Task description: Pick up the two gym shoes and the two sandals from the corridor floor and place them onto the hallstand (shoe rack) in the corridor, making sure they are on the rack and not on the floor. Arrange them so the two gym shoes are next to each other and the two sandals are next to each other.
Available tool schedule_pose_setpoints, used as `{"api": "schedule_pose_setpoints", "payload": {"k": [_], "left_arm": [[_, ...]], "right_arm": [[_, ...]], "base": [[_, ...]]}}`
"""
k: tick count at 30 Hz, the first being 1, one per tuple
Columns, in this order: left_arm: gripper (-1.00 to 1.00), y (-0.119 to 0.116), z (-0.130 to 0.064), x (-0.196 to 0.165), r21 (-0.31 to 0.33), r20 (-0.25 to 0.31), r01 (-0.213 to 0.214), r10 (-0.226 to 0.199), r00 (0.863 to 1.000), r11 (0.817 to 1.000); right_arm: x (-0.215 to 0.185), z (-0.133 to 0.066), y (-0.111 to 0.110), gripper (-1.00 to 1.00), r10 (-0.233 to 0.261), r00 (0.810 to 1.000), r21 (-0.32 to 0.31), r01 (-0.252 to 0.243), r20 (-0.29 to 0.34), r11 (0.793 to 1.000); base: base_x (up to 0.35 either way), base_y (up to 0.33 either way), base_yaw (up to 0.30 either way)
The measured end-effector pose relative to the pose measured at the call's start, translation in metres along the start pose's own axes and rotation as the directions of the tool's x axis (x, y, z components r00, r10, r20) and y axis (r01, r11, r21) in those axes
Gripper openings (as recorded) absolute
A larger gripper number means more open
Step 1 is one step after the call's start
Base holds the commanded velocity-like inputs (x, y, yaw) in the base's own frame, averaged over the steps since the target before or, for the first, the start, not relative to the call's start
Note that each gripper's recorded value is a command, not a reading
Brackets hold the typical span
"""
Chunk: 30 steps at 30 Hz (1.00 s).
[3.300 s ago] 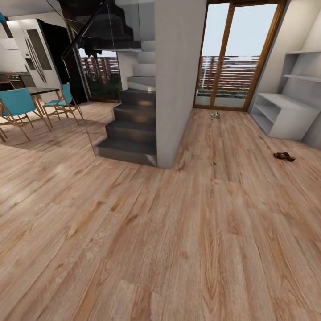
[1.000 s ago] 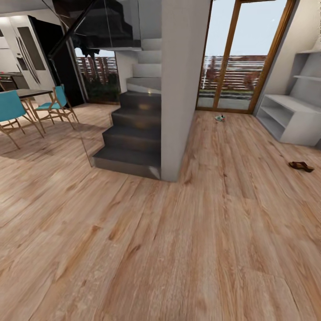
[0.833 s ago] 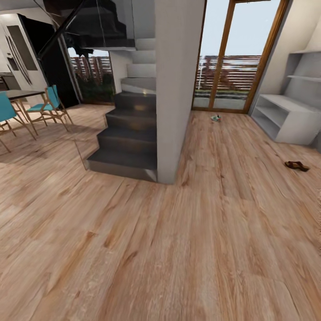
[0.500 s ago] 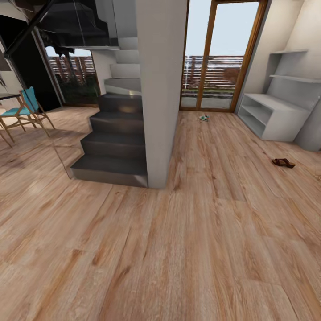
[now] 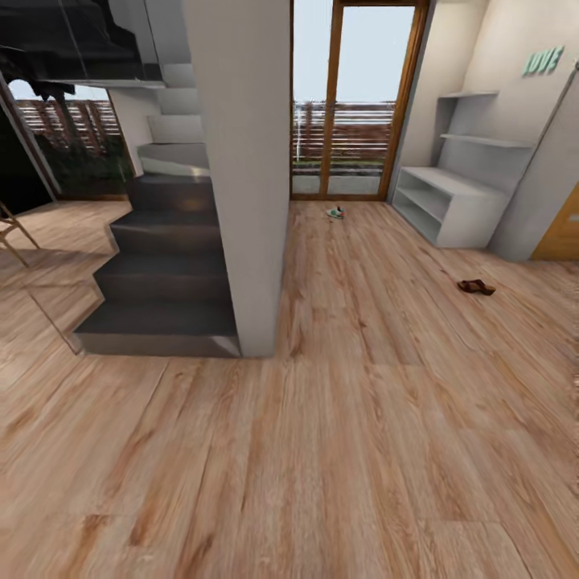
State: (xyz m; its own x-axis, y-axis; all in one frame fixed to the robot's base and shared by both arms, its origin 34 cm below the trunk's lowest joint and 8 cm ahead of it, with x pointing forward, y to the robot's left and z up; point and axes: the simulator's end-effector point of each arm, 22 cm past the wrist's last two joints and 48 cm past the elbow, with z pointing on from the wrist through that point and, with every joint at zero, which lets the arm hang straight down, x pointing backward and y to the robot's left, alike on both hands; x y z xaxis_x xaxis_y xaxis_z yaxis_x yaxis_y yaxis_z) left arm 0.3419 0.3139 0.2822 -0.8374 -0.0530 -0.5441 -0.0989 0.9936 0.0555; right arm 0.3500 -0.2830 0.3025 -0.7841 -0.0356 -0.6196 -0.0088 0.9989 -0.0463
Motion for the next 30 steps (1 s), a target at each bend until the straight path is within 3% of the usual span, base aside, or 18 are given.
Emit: {"api": "schedule_pose_setpoints", "payload": {"k": [14, 30], "left_arm": [[1.00, 0.0014, 0.0000, 0.0000, -0.003, 0.000, -0.001, 0.001, 1.000, 1.000], [1.00, 0.0008, 0.0001, 0.0000, -0.002, 0.000, -0.001, 0.001, 1.000, 1.000]], "right_arm": [[0.0004, -0.0001, 0.0002, 1.00, -0.001, 1.000, -0.001, 0.001, -0.001, 1.000], [0.0004, -0.0001, 0.0002, 1.00, 0.000, 1.000, 0.000, 0.000, -0.001, 1.000]], "base": [[0.331, 0.101, -0.265], [0.333, 0.011, -0.265]]}}
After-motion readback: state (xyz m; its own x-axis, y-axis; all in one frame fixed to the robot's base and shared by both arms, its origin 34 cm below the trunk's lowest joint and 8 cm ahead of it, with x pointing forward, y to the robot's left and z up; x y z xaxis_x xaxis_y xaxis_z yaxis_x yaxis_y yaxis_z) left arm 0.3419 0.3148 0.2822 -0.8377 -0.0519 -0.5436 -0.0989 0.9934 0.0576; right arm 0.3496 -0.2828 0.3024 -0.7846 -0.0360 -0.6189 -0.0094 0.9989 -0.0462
